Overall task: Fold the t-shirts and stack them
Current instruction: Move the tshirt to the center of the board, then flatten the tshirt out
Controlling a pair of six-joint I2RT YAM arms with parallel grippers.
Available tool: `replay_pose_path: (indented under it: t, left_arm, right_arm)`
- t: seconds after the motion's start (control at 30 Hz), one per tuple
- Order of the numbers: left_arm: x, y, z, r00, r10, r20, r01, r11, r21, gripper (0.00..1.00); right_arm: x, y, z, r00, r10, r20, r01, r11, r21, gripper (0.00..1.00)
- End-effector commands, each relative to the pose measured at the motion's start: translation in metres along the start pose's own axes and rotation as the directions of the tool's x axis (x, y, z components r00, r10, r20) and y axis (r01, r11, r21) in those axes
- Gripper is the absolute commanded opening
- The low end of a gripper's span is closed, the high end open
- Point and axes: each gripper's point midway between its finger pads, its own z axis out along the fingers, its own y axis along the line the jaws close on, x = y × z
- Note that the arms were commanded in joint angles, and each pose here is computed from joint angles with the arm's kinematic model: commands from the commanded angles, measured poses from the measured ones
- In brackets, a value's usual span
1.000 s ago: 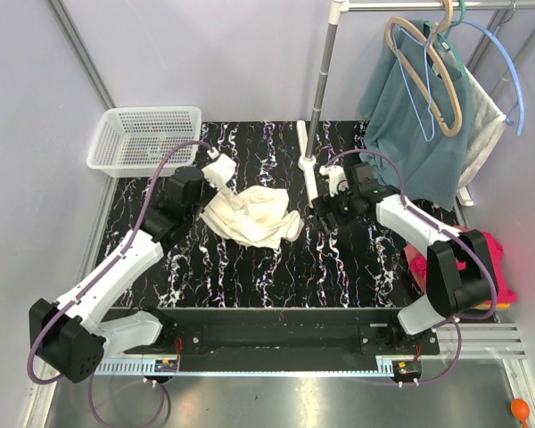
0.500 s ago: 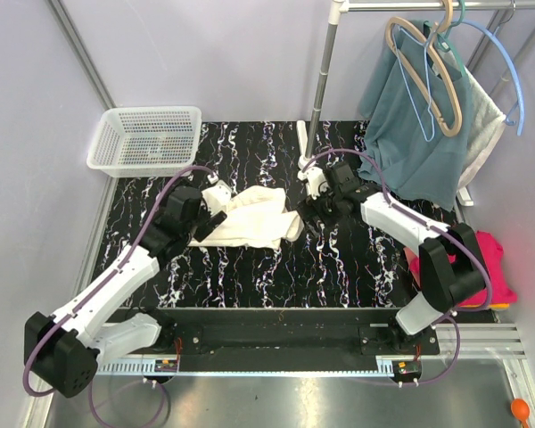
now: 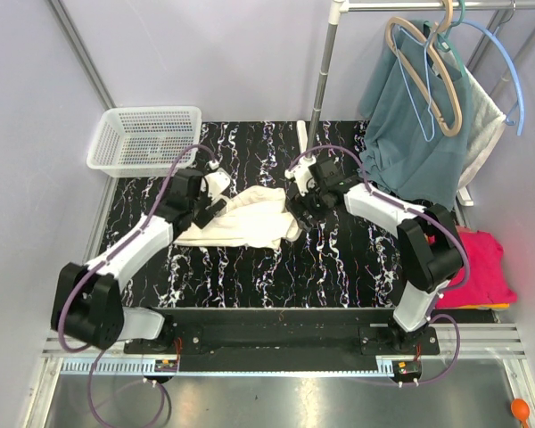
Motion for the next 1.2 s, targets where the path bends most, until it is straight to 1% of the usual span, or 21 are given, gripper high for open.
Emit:
replay_pose_path:
  t: [0.0,0.07,0.1,0.2,0.23,0.3,0.33,0.47,0.6,0.97,1.17]
  left_arm:
    - [-0.025,0.016,0.025,0.993,-0.07,0.095,0.064,0.996,0.062,0.98]
    - [-0.021,0.013,0.038,0.994,-0.07,0.08,0.062,0.993,0.097,0.96]
    - [-0.018,0.017,0.042,0.995,-0.073,0.073,0.066,0.993,0.099,0.92]
    - [-0.015,0.014,0.051,0.996,-0.073,0.055,0.065,0.988,0.137,0.86]
    - [-0.021,0.01,0.051,0.994,-0.079,0.079,0.064,0.983,0.172,0.81]
    - [-0.021,0.005,0.052,0.994,-0.078,0.079,0.061,0.978,0.198,0.79]
    - [-0.023,0.002,0.051,0.993,-0.08,0.091,0.059,0.974,0.219,0.76]
    - [-0.025,-0.008,0.052,0.991,-0.086,0.099,0.057,0.962,0.267,0.71]
    - [-0.02,-0.016,0.058,0.993,-0.088,0.078,0.061,0.953,0.298,0.68]
    - [-0.005,-0.016,0.071,0.995,-0.092,0.042,0.076,0.953,0.294,0.63]
    - [0.008,-0.015,0.08,0.995,-0.097,0.012,0.089,0.952,0.294,0.52]
  right_arm:
    - [-0.013,0.001,0.0,0.998,-0.044,0.035,0.043,0.999,0.023,1.0]
    - [-0.013,0.001,-0.002,0.998,-0.05,0.047,0.049,0.998,0.029,1.0]
    - [-0.011,0.0,-0.002,0.998,-0.053,0.044,0.051,0.998,0.035,1.0]
    - [-0.011,0.0,-0.004,0.997,-0.054,0.052,0.052,0.998,0.04,1.0]
    - [-0.01,-0.001,-0.004,0.997,-0.051,0.051,0.049,0.998,0.042,1.0]
    - [-0.007,0.001,-0.003,0.998,-0.053,0.045,0.051,0.998,0.038,1.0]
    - [-0.008,0.001,-0.003,0.998,-0.052,0.046,0.05,0.998,0.04,1.0]
    - [-0.003,0.0,0.001,0.999,-0.046,0.029,0.045,0.998,0.039,1.0]
    - [-0.002,-0.001,0.001,0.999,-0.047,0.027,0.046,0.998,0.046,1.0]
    - [0.001,-0.001,0.001,0.999,-0.048,0.021,0.047,0.998,0.049,1.0]
    - [0.001,-0.001,0.001,0.999,-0.048,0.023,0.047,0.998,0.049,1.0]
